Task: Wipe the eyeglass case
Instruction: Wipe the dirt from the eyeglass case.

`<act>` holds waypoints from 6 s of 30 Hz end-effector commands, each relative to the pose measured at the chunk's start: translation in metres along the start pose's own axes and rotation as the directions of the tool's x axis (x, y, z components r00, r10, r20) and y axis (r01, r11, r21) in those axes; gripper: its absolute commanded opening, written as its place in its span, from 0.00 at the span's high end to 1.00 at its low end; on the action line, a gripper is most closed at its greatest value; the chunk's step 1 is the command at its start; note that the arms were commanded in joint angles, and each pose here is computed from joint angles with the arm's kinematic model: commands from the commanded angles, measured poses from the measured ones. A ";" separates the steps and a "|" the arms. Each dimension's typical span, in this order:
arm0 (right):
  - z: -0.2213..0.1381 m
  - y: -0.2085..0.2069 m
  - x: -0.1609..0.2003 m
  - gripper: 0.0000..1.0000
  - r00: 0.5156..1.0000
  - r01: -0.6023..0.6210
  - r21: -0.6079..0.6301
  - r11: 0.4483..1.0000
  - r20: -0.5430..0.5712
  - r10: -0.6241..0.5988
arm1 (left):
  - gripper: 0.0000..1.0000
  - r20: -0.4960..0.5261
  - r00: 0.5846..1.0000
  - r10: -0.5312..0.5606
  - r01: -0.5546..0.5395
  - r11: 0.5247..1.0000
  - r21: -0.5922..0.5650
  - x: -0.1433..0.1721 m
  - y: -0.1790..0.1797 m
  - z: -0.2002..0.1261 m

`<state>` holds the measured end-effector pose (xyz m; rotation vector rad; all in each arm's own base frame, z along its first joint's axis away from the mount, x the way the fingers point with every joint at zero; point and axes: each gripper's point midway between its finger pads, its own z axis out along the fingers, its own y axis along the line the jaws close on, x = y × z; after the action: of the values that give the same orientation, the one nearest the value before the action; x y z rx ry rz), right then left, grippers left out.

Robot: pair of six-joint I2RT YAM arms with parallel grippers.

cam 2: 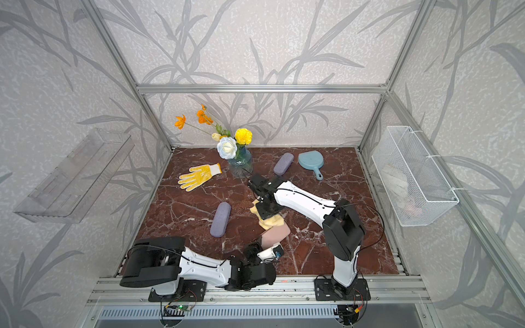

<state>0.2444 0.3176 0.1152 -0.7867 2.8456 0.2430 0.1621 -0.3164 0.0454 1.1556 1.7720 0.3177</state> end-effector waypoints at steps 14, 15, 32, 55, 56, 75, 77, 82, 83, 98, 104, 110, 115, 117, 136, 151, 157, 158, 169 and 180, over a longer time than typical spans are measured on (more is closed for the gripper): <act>0.041 -0.164 0.103 1.00 0.935 -0.207 0.355 0.912 -0.201 0.291 | 0.86 -0.028 0.999 0.023 -0.025 0.995 -0.099 0.005 0.016 0.000; 0.029 -0.174 0.096 1.00 0.946 -0.191 0.409 0.892 -0.166 0.279 | 0.86 -0.028 0.999 0.023 -0.026 0.995 -0.100 0.005 0.016 0.000; 0.054 0.002 0.056 1.00 0.956 -0.251 -0.281 0.926 -0.220 0.193 | 0.86 -0.028 0.999 0.017 -0.020 0.996 -0.090 0.006 0.014 0.001; 0.077 -0.104 0.032 1.00 0.969 0.074 0.014 0.997 -0.239 -0.068 | 0.87 -0.081 0.979 -0.188 0.205 0.915 0.349 0.025 -0.001 0.017; 0.080 -0.091 0.040 1.00 0.963 0.062 -0.049 0.997 -0.261 -0.073 | 0.88 -0.091 0.976 -0.196 0.215 0.909 0.358 0.027 -0.001 0.018; 0.017 -0.045 0.138 1.00 0.910 -0.383 -0.366 0.848 -0.305 0.279 | 0.93 -0.276 0.906 -0.322 0.402 0.858 0.320 0.042 0.012 0.035; -0.001 -0.061 0.123 1.00 0.907 -0.411 -0.384 0.827 -0.260 0.331 | 0.93 -0.283 0.903 -0.323 0.408 0.851 0.331 0.041 0.012 0.035; -0.005 -0.133 0.101 1.00 0.926 -0.364 -0.097 0.926 -0.140 0.349 | 0.93 -0.299 0.891 -0.340 0.435 0.827 0.356 0.041 0.012 0.036; 0.001 -0.146 0.092 1.00 0.932 -0.346 -0.032 0.938 -0.127 0.339 | 0.93 -0.305 0.888 -0.346 0.444 0.816 0.369 0.041 0.012 0.035; 0.059 -0.096 0.070 1.00 0.963 -0.174 0.004 0.985 -0.210 0.171 | 0.94 -0.401 0.822 -0.404 0.547 0.754 0.364 0.051 0.014 0.042; 0.029 -0.095 0.113 1.00 0.933 -0.314 -0.089 0.945 -0.212 0.290 | 0.97 -0.469 0.775 -0.423 0.604 0.714 0.354 0.051 0.016 0.042; 0.014 -0.137 0.093 1.00 0.921 -0.380 0.009 0.925 -0.089 0.379 | 0.96 -0.508 0.719 -0.474 0.687 0.594 0.418 0.039 0.018 0.035; 0.024 -0.145 0.056 1.00 0.917 -0.398 0.083 0.914 0.010 0.399 | 0.96 -0.581 0.645 -0.496 0.764 0.434 0.478 0.029 0.014 0.028; 0.022 -0.123 0.047 1.00 0.938 -0.346 0.087 0.934 0.041 0.344 | 0.96 -0.606 0.619 -0.500 0.786 0.385 0.484 0.029 0.014 0.027; 0.030 -0.076 0.012 1.00 0.944 -0.317 -0.053 0.947 0.077 0.320 | 0.96 -0.602 0.597 -0.530 0.792 0.270 0.547 0.025 0.016 0.015; -0.014 -0.145 0.011 1.00 0.957 -0.267 0.261 0.928 0.182 0.225 | 0.96 -0.611 0.571 -0.549 0.812 0.267 0.519 0.033 0.019 0.016; -0.024 -0.041 0.049 1.00 0.973 -0.181 -0.010 0.983 0.146 0.180 | 0.96 -0.608 0.556 -0.567 0.819 0.248 0.518 0.030 0.026 0.019; -0.021 -0.029 0.053 1.00 0.973 -0.185 -0.047 0.982 0.130 0.189 | 0.96 -0.609 0.554 -0.568 0.820 0.244 0.518 0.029 0.026 0.020; 0.034 -0.157 0.004 1.00 0.927 -0.366 0.205 0.908 0.168 0.335 | 0.96 -0.610 0.543 -0.577 0.824 0.225 0.520 0.029 0.029 0.016; -0.026 -0.105 0.020 1.00 0.976 -0.177 0.190 0.966 0.163 0.146 | 0.96 -0.611 0.540 -0.579 0.830 0.247 0.500 0.032 0.029 0.023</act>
<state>0.3166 0.1963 0.1103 -0.3603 2.7101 -0.0733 0.2109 -0.2935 0.0510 0.6290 2.5302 -1.0312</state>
